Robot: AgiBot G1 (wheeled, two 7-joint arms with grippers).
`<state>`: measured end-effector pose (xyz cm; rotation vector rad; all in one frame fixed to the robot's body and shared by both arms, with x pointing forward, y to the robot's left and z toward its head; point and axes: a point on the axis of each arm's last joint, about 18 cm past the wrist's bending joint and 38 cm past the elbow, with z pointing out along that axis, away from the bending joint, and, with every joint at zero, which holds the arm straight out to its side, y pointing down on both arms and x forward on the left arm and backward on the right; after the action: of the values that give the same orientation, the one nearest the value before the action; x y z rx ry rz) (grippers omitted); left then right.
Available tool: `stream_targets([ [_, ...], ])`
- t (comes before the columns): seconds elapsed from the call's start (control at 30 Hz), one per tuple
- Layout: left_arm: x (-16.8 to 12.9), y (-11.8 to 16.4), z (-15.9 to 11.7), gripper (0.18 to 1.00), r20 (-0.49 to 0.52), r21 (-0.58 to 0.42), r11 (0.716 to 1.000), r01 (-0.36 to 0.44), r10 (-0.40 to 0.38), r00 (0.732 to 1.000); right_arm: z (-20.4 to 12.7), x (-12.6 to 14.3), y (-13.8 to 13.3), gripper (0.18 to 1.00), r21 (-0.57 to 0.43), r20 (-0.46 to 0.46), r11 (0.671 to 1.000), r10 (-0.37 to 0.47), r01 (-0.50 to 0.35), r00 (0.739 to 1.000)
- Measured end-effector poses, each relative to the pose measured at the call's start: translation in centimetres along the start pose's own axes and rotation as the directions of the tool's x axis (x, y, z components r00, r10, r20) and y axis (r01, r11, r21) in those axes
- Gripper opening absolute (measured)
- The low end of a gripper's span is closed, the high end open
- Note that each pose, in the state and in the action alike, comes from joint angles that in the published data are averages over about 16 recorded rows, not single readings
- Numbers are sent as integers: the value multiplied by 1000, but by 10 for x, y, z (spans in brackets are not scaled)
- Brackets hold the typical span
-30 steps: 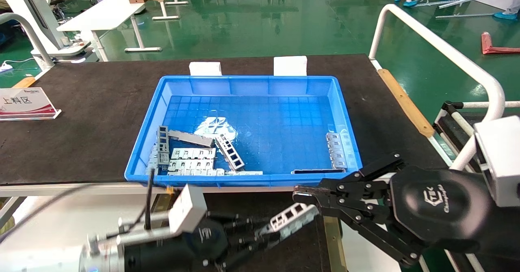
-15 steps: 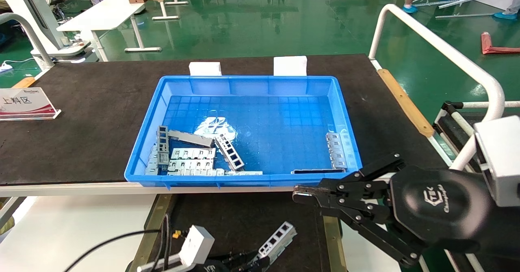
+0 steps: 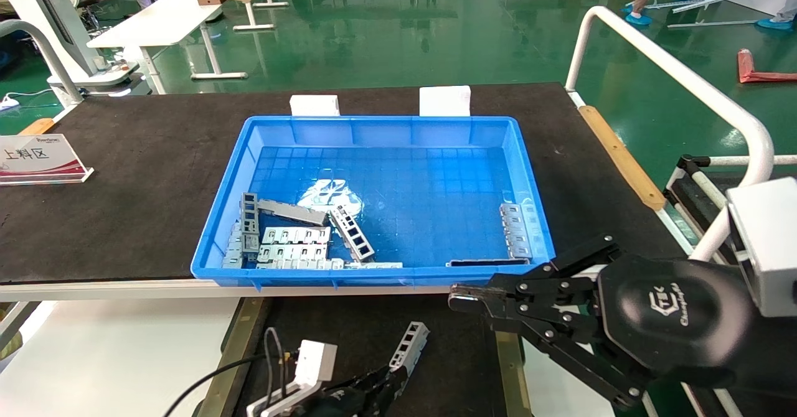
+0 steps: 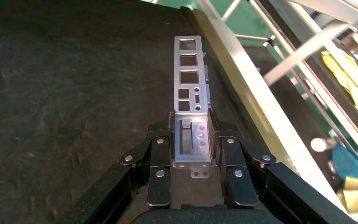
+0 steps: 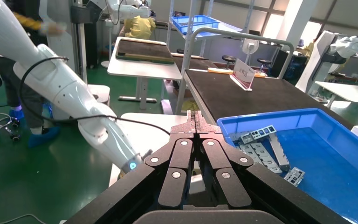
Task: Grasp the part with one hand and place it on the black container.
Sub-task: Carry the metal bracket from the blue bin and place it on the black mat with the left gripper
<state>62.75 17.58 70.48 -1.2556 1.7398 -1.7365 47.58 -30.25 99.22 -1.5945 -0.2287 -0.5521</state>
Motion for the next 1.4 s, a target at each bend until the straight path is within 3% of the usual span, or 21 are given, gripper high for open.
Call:
stream_targets([
  [0.3,1,5,33,321,95,49,989,142,-147,985,0,0,0,191,0,0,1000,0,0,1000],
  [0.57,1,6,54,321,149,85,972,220,-230,962,0,0,0,191,0,0,1000,0,0,1000],
  [1.0,-2,13,69,321,197,106,959,264,-280,940,0,0,0,191,0,0,1000,0,0,1000],
  [1.4,-1,14,71,337,199,119,956,270,-289,936,0,0,0,212,0,0,1000,0,0,1000],
])
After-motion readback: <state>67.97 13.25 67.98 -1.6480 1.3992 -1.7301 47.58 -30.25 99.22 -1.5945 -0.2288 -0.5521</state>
